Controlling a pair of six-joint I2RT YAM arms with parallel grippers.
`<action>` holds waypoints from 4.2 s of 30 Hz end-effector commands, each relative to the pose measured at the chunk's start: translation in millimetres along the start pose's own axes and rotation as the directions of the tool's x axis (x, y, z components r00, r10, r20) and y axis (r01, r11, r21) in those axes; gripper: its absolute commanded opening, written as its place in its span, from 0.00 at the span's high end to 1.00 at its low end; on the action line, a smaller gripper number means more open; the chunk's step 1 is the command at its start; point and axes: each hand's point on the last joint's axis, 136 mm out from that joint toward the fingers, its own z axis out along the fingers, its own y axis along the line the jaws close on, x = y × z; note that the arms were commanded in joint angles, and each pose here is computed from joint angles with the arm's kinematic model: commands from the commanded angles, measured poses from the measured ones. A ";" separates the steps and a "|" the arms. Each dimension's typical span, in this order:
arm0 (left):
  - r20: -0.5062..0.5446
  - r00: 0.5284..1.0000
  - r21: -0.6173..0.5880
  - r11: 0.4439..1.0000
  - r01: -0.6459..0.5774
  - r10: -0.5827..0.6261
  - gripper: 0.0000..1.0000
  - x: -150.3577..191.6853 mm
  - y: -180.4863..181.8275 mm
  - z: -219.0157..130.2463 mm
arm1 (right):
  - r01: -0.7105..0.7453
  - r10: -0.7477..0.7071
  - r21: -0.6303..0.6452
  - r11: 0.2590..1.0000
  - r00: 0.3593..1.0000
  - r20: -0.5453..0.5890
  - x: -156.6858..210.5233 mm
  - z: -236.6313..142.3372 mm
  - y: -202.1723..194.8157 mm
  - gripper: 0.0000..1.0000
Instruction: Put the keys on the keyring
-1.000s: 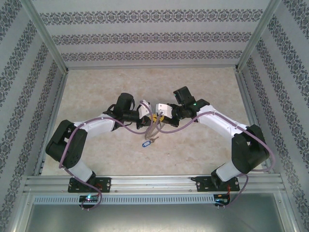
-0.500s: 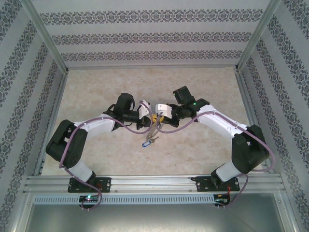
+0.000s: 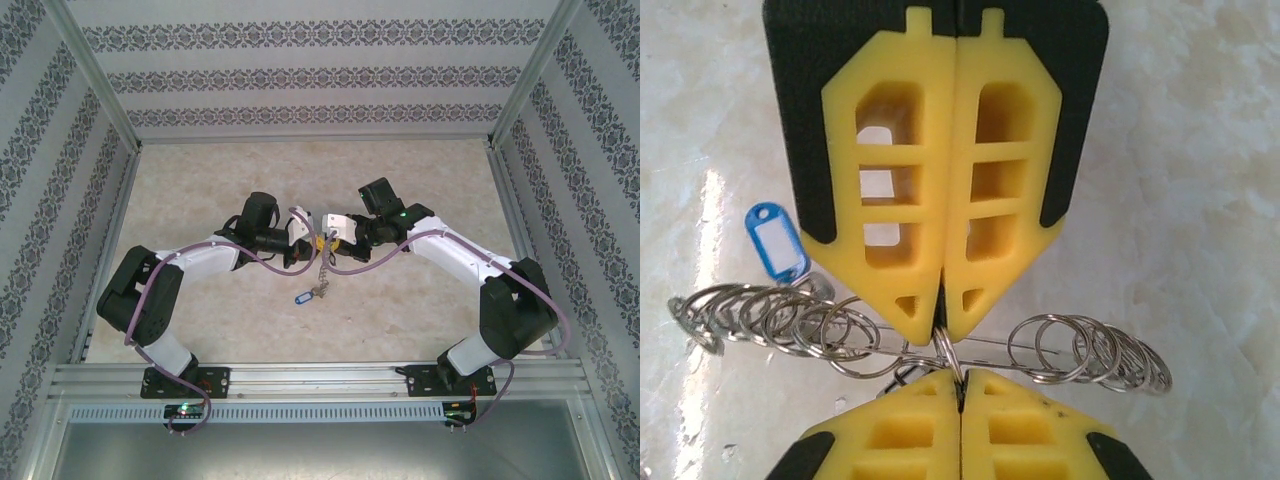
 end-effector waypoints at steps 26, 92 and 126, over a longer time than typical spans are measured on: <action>0.098 0.994 -0.050 0.998 -0.035 0.039 1.00 7.1 3.9 8.2 | -0.112 0.119 -0.040 0.993 0.924 0.364 -4.8 -29.8 6.1 0.75; 0.163 0.986 -0.086 0.996 -0.019 0.032 1.00 7.8 10.6 6.5 | 0.002 -0.004 0.014 1.000 0.995 0.104 17.8 19.0 10.6 0.88; 0.163 0.987 -0.064 0.998 0.000 0.011 1.00 13.9 6.7 6.9 | 0.296 -0.284 0.281 0.913 0.955 -0.084 13.1 0.2 -14.7 0.89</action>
